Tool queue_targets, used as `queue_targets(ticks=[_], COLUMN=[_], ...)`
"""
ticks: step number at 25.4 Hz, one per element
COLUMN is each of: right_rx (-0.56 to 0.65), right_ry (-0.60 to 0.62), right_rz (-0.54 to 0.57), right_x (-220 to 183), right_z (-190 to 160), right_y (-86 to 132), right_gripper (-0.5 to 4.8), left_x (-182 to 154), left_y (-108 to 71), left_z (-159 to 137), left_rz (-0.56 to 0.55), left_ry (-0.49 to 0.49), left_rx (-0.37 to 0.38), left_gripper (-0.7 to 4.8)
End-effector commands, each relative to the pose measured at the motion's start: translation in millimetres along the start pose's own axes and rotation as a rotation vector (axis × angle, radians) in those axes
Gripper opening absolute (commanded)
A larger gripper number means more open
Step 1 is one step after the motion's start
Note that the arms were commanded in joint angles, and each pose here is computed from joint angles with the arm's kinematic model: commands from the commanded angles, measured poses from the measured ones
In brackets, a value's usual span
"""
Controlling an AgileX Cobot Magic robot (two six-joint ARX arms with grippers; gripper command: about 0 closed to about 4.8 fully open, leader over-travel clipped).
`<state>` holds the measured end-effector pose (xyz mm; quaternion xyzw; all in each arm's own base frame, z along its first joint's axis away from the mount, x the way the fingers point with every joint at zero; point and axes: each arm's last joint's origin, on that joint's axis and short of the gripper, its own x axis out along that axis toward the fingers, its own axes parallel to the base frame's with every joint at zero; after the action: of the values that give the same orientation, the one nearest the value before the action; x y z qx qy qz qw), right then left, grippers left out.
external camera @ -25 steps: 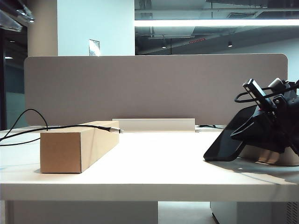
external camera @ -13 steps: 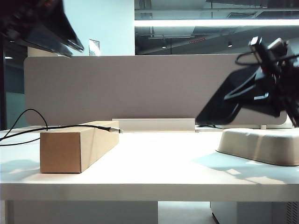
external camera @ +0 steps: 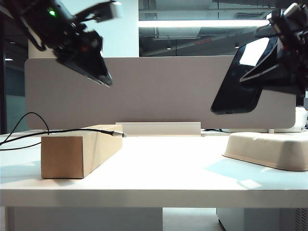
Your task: Pick up the charging cable and the phone, plug the charging cable into the charging port on the phone, and finally place them back on the table.
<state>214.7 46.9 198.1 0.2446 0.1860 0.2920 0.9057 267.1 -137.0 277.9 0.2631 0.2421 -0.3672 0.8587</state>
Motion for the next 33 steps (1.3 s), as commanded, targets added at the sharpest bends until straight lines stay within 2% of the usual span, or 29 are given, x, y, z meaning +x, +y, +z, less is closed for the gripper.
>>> queue_targets(ticks=[1,3,7,9,10,12,21,26,30,33], right_rx=[-0.054,-0.065,-0.079,-0.088,-0.106,-0.108,-0.115,-0.113,-0.113,-0.111], right_ry=[-0.059,-0.076,-0.098,-0.104,-0.107,-0.108,-0.117,-0.114,-0.114,-0.112], right_rz=[0.018,0.027,0.038,0.041,0.041,0.041,0.047,0.046,0.045,0.044], right_x=[-5.8,-10.1,-17.9,-23.9,-27.8,-30.8,-43.6,-43.9,-43.9,-43.9], right_z=[9.4,12.3,15.9,17.2,17.7,18.0,18.6,18.3,18.3,18.1], right_y=[8.0,12.2,19.2,23.8,26.7,28.8,37.6,37.6,37.6,37.4], right_gripper=[-0.07,-0.07,-0.07,-0.07,-0.07,-0.07,-0.07,-0.07,-0.07,-0.07], left_x=[8.8,13.4,24.7,31.1,34.4,37.3,54.2,59.1,64.0,72.0], left_y=[-10.3,-14.5,-16.4,-17.5,-18.5,-19.6,-20.4,-22.7,-25.2,-31.2], left_z=[6.7,7.0,2.4,-1.9,-5.2,-7.9,-17.9,-19.1,-14.7,-15.2], left_rz=[-0.010,-0.026,-0.049,-0.070,-0.085,-0.103,-0.093,-0.098,-0.058,-0.041], left_ry=[-0.003,0.003,0.033,0.061,0.085,0.103,0.186,0.195,0.177,0.203], left_rx=[0.206,0.245,0.252,0.314,0.359,0.386,0.409,0.419,0.438,0.456], left_gripper=[1.83,1.83,1.84,1.89,2.07,2.44,2.46,2.42,2.36,1.85])
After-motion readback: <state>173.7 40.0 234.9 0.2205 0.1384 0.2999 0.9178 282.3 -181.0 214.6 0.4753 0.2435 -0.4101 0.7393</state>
